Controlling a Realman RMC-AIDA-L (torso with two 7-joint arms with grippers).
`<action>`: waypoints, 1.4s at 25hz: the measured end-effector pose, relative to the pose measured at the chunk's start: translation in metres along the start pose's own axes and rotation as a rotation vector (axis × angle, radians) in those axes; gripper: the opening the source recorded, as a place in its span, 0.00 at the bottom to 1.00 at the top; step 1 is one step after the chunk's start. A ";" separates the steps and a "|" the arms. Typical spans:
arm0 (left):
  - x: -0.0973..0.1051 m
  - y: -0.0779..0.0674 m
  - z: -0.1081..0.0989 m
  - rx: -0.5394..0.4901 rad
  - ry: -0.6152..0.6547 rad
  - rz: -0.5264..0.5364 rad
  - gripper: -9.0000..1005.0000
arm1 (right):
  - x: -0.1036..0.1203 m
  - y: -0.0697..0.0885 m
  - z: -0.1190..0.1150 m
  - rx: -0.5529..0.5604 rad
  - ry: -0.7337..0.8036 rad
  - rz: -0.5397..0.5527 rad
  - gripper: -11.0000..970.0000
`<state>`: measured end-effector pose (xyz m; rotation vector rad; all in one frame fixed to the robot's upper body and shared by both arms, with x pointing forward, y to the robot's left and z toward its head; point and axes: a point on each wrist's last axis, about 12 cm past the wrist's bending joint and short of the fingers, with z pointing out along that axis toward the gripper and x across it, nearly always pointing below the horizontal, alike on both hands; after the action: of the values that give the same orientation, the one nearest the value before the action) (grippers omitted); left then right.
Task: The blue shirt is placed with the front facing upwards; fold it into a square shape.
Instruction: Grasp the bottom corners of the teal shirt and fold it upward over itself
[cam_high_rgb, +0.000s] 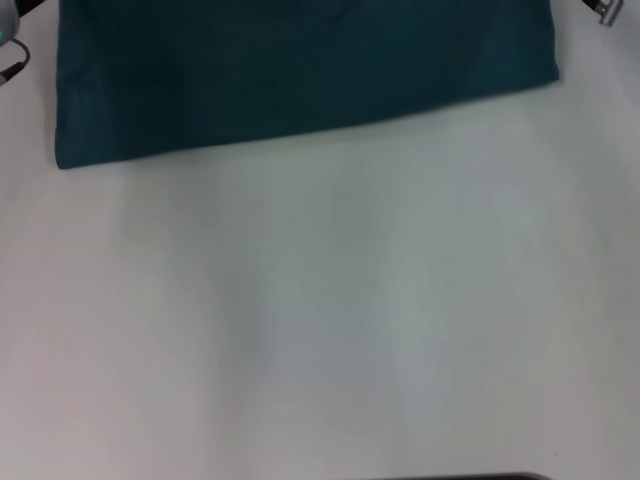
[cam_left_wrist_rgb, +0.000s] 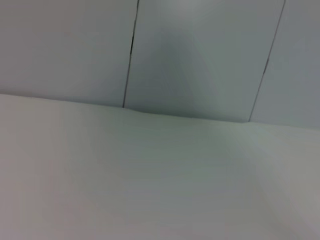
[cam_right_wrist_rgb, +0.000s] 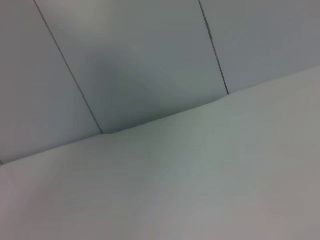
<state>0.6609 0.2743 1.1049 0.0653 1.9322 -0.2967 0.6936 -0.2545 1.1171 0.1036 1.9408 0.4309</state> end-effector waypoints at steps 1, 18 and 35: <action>0.001 -0.001 0.001 -0.003 0.001 0.002 0.01 | 0.000 0.001 0.001 0.005 0.001 -0.005 0.13; 0.007 -0.003 0.003 -0.018 -0.003 0.012 0.01 | 0.001 0.006 0.006 0.049 -0.018 -0.065 0.14; 0.005 -0.005 0.005 -0.026 -0.003 0.008 0.01 | 0.000 0.011 0.010 0.070 -0.023 -0.092 0.14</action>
<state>0.6627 0.2677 1.0990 0.0561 1.9315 -0.2663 0.7013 -0.2413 1.1176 0.0633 1.9303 0.3001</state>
